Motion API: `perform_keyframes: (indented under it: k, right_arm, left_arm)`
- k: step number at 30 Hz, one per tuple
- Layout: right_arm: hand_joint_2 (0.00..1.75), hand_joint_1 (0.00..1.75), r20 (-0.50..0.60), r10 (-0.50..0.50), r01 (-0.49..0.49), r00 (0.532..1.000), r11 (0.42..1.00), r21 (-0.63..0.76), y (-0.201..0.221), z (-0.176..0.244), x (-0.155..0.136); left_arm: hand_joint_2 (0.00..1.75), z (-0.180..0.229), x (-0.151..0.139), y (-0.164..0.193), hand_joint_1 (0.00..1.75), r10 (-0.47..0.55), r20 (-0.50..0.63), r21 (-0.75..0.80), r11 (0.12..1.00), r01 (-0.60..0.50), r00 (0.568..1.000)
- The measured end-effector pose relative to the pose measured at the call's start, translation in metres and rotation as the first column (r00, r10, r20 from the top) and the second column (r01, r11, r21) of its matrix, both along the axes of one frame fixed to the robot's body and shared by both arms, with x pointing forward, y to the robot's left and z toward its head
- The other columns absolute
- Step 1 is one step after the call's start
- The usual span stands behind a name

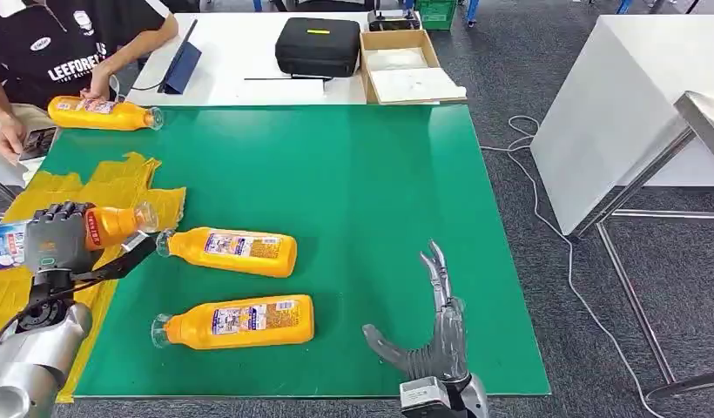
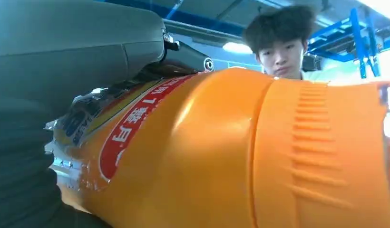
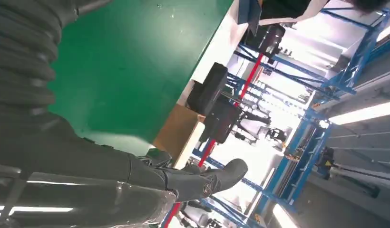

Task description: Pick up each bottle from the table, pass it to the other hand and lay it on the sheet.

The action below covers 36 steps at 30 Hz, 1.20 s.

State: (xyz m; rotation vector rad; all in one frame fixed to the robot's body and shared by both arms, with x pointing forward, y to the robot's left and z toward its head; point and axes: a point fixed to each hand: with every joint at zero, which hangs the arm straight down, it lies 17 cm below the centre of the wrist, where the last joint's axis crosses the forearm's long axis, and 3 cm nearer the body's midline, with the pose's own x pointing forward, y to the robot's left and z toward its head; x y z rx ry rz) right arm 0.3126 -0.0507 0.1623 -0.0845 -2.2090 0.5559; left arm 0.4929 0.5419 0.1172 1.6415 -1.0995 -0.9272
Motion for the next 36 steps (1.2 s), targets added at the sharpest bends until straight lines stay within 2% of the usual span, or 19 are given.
perform_keyframes:
  k: [21,26,28,32,33,35,36]
  right_arm:
    - [1.75,0.0,-0.025,0.006,-0.007,1.0,0.999,-0.039,0.008,-0.003,0.002]
    - [1.75,0.0,0.004,-0.021,0.021,1.0,0.996,-0.084,0.009,0.004,0.005]
    - [1.75,0.0,0.064,-0.077,0.086,0.995,0.986,-0.146,0.006,0.01,0.007]
    - [1.75,0.0,0.114,-0.127,0.146,0.985,0.974,-0.173,0.002,0.02,0.011]
    - [1.75,0.0,0.159,-0.159,0.19,0.974,0.962,-0.198,-0.001,0.025,0.012]
    - [1.75,0.0,0.309,-0.193,0.282,0.931,0.92,-0.273,0.001,0.039,0.008]
    - [1.75,0.0,0.376,-0.183,0.306,0.909,0.903,-0.301,0.006,0.048,0.006]
  left_arm:
    - [1.75,-0.01,0.0,-0.015,0.0,-0.052,0.028,-0.109,0.993,0.055,0.998]
    - [1.75,-0.016,0.002,-0.03,0.0,-0.099,0.071,-0.237,0.965,0.113,0.993]
    - [1.75,-0.024,0.001,-0.049,0.0,-0.158,0.133,-0.428,0.881,0.201,0.978]
    - [1.75,-0.027,-0.001,-0.074,0.0,-0.182,0.205,-0.568,0.778,0.268,0.962]
    - [1.75,-0.026,-0.001,-0.085,0.0,-0.204,0.249,-0.648,0.692,0.319,0.947]
    - [1.75,-0.021,-0.003,-0.121,0.0,-0.243,0.377,-0.79,0.42,0.447,0.894]
    - [1.75,-0.016,-0.007,-0.141,0.0,-0.257,0.438,-0.811,0.301,0.502,0.862]
